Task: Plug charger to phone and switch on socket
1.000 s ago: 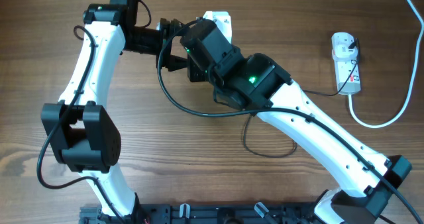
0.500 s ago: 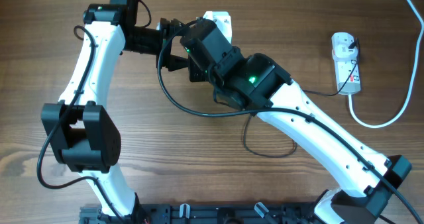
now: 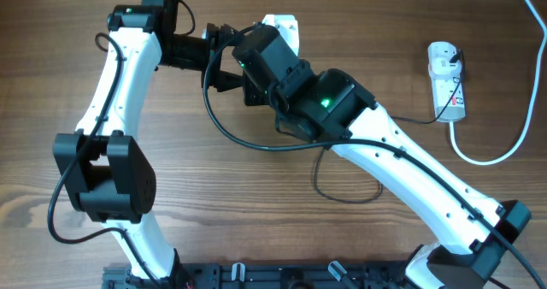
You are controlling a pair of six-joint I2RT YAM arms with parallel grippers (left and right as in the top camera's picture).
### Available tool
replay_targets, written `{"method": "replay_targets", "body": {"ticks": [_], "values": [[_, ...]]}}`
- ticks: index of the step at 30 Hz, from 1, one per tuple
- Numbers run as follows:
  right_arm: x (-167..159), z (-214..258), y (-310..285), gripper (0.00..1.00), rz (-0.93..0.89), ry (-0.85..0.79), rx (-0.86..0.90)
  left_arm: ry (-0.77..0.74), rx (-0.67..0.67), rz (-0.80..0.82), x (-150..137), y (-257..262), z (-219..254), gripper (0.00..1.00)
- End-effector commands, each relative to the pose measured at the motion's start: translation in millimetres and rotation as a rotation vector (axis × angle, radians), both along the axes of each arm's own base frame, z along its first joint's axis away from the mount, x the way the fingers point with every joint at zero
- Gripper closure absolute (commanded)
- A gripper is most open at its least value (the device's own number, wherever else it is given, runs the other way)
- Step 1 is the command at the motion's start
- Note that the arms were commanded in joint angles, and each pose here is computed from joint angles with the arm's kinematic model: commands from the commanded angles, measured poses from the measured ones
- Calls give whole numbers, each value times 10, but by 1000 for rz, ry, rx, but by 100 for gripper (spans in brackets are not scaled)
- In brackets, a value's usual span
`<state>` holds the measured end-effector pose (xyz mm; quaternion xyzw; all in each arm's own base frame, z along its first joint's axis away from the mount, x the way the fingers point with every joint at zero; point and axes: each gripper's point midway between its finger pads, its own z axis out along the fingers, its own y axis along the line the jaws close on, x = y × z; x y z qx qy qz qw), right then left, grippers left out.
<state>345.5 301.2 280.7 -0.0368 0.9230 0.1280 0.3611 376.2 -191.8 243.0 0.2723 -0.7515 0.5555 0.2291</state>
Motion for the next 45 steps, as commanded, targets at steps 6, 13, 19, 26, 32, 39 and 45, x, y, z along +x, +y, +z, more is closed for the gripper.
{"method": "replay_targets", "body": {"ticks": [6, 13, 19, 26, 32, 39, 45], "values": [[-12, 168, -26, 78, -8, -25, 34, -22, -58, -3, -36, -15, 195, 38], [-12, 167, -27, 81, -8, -25, 33, -22, -58, -3, -36, -15, 195, 38], [-14, 165, -28, 82, -8, -24, 32, -22, -58, -3, -36, -15, 195, 38], [-14, 166, -27, 83, -8, -24, 33, -22, -58, -3, -36, -15, 195, 37], [-15, 164, -28, 86, -20, -18, 44, -22, -58, -3, -36, -15, 195, 36], [-18, 160, -31, 91, -19, -17, 42, -22, -58, -3, -36, -15, 195, 36], [-17, 161, -31, 91, -20, -17, 42, -22, -58, -3, -36, -15, 195, 36]]}}
